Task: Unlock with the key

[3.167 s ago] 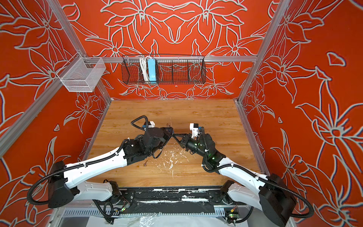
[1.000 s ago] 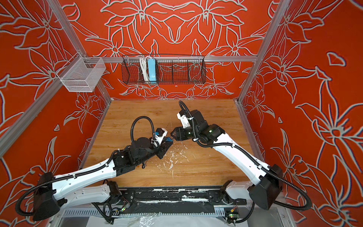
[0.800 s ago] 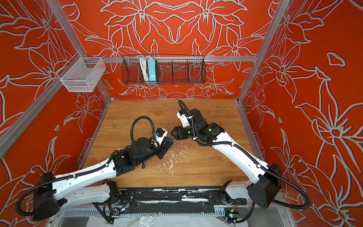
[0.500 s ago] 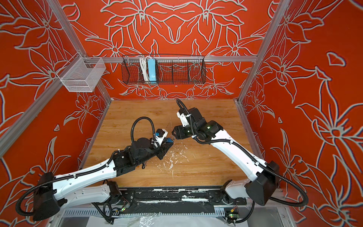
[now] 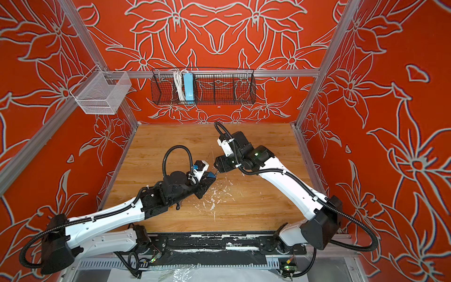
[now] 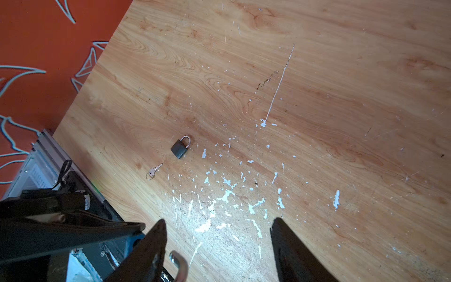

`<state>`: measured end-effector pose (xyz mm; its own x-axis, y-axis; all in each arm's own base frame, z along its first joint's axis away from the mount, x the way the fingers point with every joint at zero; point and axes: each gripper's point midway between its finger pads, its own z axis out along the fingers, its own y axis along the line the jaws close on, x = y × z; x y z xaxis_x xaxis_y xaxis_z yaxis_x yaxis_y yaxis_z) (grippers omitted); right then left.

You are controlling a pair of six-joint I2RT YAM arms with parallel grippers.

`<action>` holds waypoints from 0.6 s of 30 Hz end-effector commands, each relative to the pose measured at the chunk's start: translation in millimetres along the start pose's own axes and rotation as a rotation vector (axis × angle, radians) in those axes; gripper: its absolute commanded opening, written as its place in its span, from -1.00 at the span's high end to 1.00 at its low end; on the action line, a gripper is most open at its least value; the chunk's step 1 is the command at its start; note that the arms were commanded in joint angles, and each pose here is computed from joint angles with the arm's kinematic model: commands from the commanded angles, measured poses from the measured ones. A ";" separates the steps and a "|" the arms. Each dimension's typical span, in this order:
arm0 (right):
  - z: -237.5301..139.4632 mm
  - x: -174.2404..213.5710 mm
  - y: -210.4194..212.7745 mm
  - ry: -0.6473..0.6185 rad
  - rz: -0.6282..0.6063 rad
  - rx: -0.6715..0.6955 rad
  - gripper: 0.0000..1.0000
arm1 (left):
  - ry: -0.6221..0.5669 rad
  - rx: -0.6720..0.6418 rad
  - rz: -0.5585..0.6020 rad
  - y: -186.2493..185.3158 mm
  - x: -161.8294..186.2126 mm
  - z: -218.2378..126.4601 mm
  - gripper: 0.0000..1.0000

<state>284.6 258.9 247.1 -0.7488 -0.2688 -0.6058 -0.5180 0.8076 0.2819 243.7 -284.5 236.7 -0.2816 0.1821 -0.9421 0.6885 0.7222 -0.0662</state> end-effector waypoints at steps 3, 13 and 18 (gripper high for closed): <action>-4.4 8.6 -9.4 0.044 -0.043 0.042 -0.39 | -0.093 0.002 0.001 0.8 -23.1 -8.1 1.00; -9.7 16.8 -9.6 0.041 -0.018 -0.012 -0.42 | -0.121 0.004 -0.011 0.9 -25.5 -10.1 1.00; -9.7 19.1 -9.3 0.033 0.018 -0.060 -0.43 | -0.135 0.007 -0.020 0.4 -28.1 -9.6 1.00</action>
<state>279.7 239.3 239.8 -0.7653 -0.2698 -0.5844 -0.5102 0.8078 0.2951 241.6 -282.1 235.3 -0.2686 0.1711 -0.9479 0.6911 0.7198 -0.0658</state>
